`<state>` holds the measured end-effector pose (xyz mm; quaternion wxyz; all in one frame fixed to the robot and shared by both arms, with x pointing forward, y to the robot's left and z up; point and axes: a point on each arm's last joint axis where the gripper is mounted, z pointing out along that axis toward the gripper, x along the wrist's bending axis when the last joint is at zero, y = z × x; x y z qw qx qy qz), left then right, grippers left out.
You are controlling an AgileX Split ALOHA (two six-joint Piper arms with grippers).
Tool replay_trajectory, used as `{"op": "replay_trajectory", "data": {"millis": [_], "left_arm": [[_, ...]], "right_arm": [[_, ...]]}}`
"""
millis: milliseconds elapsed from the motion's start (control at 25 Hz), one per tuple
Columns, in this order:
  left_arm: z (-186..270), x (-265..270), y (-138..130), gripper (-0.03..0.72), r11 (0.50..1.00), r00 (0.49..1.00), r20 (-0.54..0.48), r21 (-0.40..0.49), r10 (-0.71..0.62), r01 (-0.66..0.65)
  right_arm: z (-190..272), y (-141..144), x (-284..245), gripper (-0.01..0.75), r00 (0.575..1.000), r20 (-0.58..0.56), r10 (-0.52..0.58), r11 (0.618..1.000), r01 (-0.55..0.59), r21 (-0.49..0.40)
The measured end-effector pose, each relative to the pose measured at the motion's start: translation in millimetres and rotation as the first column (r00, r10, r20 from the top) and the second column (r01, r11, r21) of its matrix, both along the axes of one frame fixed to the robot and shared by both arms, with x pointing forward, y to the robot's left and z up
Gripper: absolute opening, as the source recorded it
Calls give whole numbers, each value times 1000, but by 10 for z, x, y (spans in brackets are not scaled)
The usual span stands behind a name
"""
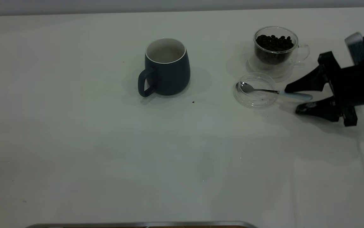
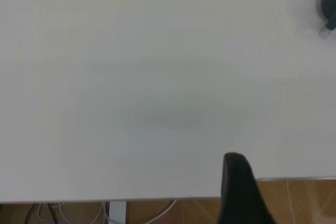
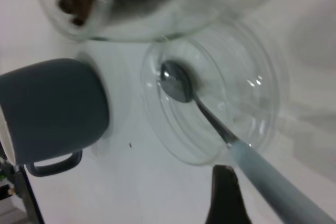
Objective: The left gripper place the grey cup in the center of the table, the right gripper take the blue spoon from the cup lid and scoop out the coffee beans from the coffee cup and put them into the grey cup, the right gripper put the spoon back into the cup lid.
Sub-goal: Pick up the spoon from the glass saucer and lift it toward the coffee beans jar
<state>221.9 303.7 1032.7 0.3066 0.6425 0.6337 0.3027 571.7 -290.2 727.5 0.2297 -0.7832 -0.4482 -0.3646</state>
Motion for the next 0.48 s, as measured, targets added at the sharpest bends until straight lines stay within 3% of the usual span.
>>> {"op": "replay_trajectory", "data": {"millis": [480], "left_arm": [[0,0,0,497,1000,1000,0,0,0,0]], "right_arm": [[41,59,-3,544,999,36,14,995,-17,96]]}}
